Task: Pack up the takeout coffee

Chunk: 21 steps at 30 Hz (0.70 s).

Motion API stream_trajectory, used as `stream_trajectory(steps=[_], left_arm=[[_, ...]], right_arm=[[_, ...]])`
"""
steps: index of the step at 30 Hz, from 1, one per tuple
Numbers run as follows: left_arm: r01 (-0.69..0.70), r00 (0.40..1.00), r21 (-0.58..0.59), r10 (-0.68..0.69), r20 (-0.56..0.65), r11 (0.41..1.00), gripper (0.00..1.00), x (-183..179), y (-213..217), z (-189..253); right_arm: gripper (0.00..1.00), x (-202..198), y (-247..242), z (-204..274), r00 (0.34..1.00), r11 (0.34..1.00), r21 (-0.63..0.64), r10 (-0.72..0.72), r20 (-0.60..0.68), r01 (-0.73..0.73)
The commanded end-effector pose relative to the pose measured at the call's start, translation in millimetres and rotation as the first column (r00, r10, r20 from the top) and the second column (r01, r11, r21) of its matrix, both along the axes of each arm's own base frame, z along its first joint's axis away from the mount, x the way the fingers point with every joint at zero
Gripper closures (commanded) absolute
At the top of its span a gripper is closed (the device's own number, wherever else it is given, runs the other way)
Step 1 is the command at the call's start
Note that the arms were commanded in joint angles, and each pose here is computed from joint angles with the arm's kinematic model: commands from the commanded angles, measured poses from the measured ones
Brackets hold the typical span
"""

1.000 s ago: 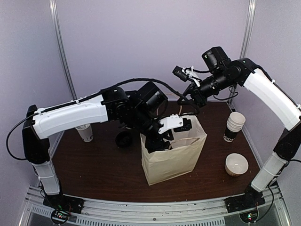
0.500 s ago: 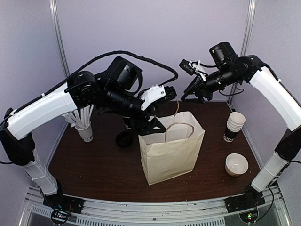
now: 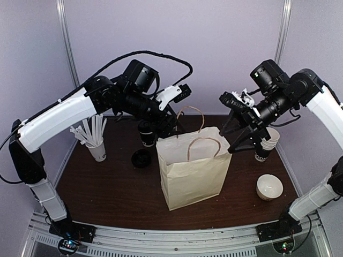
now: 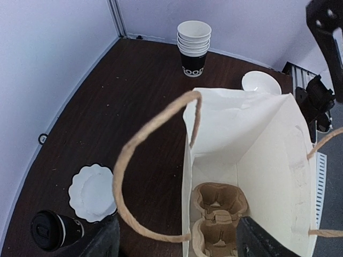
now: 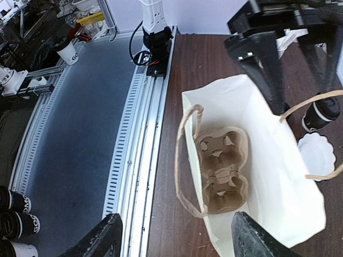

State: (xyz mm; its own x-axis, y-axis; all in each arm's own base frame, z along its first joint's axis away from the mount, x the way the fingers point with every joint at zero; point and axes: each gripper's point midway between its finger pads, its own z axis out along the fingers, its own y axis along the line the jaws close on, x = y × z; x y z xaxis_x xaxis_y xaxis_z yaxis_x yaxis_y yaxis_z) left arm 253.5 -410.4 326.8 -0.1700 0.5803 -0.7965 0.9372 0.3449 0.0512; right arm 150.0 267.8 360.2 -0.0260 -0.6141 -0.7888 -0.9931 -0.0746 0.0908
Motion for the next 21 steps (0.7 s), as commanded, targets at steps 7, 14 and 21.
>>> stream_trajectory(steps=[7,14,21], left_arm=[[-0.016,0.995,-0.187,-0.003,-0.1,0.982,0.53,43.1,-17.5,21.2],[0.07,0.991,-0.294,-0.101,-0.09,0.953,1.0,31.5,-28.9,65.5],[0.089,0.996,-0.385,-0.088,0.021,0.918,1.0,29.4,-22.7,127.1]], right_arm=[[0.67,16.8,35.1,-15.4,0.999,0.998,-0.051,-0.021,0.025,0.022],[1.0,24.9,37.1,32.1,0.989,0.998,0.03,-0.063,0.136,0.059],[1.0,28.9,31.1,95.7,0.95,0.983,0.16,-0.127,0.284,0.084]])
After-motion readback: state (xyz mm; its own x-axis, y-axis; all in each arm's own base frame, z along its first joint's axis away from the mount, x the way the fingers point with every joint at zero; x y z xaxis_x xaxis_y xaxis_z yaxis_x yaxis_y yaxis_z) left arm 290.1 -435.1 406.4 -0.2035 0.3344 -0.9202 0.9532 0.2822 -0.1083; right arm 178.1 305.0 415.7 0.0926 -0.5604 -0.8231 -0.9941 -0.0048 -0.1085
